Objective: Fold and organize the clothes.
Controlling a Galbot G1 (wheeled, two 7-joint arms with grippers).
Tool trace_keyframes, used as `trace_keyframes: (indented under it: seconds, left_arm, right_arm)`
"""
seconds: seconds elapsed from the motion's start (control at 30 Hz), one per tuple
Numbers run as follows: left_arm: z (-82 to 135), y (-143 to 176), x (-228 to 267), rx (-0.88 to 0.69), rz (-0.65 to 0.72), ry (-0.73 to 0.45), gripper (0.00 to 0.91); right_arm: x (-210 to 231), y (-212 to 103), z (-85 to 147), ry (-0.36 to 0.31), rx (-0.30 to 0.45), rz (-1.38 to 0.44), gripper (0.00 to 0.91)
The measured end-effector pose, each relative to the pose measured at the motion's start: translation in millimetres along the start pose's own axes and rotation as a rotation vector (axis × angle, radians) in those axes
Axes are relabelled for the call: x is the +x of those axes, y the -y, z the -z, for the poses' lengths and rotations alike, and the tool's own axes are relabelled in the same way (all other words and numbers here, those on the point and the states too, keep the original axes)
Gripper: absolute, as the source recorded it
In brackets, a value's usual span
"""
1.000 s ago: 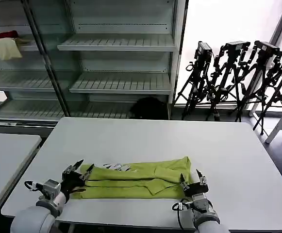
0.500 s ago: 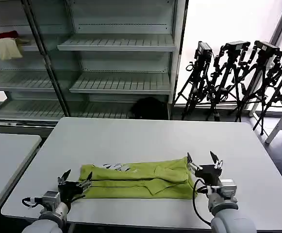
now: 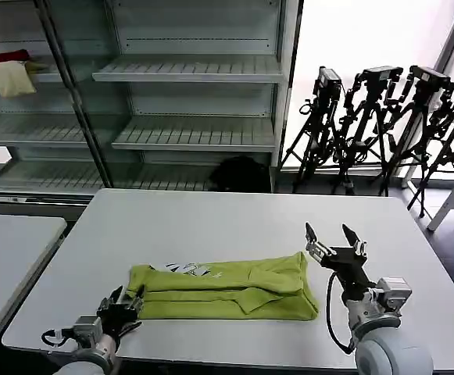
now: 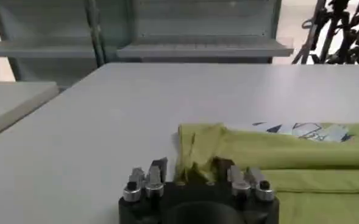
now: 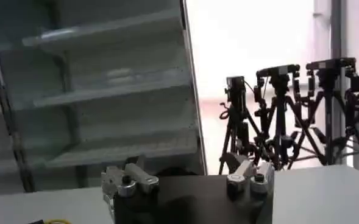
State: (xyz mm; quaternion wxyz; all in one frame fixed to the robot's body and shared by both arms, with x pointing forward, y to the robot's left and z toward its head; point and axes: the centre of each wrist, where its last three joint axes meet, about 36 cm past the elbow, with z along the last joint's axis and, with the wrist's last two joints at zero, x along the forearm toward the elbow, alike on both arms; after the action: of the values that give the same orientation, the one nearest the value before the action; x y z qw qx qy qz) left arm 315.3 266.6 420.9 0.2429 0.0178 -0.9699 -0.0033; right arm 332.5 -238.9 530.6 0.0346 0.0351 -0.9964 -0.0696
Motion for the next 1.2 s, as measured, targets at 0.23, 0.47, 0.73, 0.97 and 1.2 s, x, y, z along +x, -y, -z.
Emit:
trace_keyframes:
  seconds: [0.23,0.47,0.73,0.97,1.2]
  left_arm:
    - [-2.1,2.4,-0.1,0.031,-0.019,-0.011,0.000]
    - [0.0,4.1,-3.0,0.047,-0.028,0.011,0.000]
    - [1.6,-3.8,-3.9,0.012,-0.021,0.091,0.000]
    - [10.6,-29.0,-4.8,-0.077,0.028,0.182,0.000]
    - [29.8,-77.2,-1.5,-0.230,0.126,0.256,0.000]
  right_arm:
    - [1.5,2.1,2.1,0.007,-0.005,-0.006,0.907]
    - [3.8,3.4,6.1,0.017,-0.005,-0.007,0.907]
    - [5.8,7.6,6.8,0.016,-0.004,-0.019,0.907]
    - [5.6,10.7,5.6,0.010,-0.003,-0.030,0.907]
    - [4.8,11.3,3.9,0.002,-0.005,-0.035,0.907]
